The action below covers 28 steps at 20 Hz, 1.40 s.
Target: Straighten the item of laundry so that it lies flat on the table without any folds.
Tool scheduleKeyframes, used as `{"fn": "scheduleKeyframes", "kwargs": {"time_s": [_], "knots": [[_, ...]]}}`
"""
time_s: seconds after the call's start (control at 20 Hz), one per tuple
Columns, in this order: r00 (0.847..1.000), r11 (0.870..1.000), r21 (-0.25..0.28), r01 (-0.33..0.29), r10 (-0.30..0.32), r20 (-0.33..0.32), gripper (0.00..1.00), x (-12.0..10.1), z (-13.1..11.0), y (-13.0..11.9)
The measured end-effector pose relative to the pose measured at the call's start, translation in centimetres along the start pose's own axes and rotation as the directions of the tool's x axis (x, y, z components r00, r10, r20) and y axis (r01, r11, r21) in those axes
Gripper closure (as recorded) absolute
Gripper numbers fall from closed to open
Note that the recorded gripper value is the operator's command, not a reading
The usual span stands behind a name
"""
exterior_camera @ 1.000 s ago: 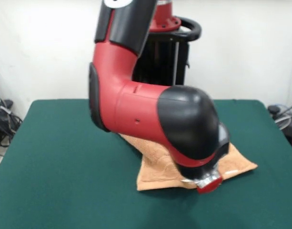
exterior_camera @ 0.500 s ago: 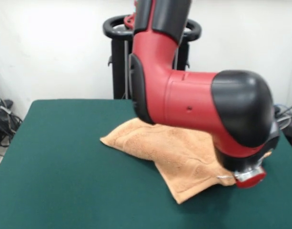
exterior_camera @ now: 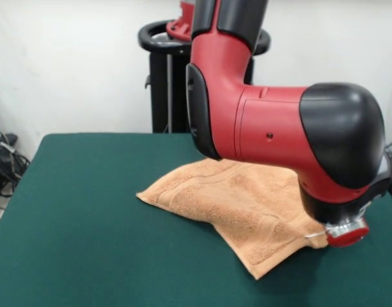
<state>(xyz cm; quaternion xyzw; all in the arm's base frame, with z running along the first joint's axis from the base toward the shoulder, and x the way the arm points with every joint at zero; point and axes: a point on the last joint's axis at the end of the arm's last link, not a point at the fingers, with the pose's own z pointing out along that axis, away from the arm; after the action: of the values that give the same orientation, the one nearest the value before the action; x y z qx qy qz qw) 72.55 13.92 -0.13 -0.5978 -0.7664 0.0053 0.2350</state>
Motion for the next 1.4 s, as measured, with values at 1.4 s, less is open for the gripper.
{"fn": "scheduleKeyframes", "kwargs": {"time_s": [1.4], "knots": [[0.987,0.987,0.009,-0.162,0.162,-0.003,1.00,4.3,1.4,0.6]]}}
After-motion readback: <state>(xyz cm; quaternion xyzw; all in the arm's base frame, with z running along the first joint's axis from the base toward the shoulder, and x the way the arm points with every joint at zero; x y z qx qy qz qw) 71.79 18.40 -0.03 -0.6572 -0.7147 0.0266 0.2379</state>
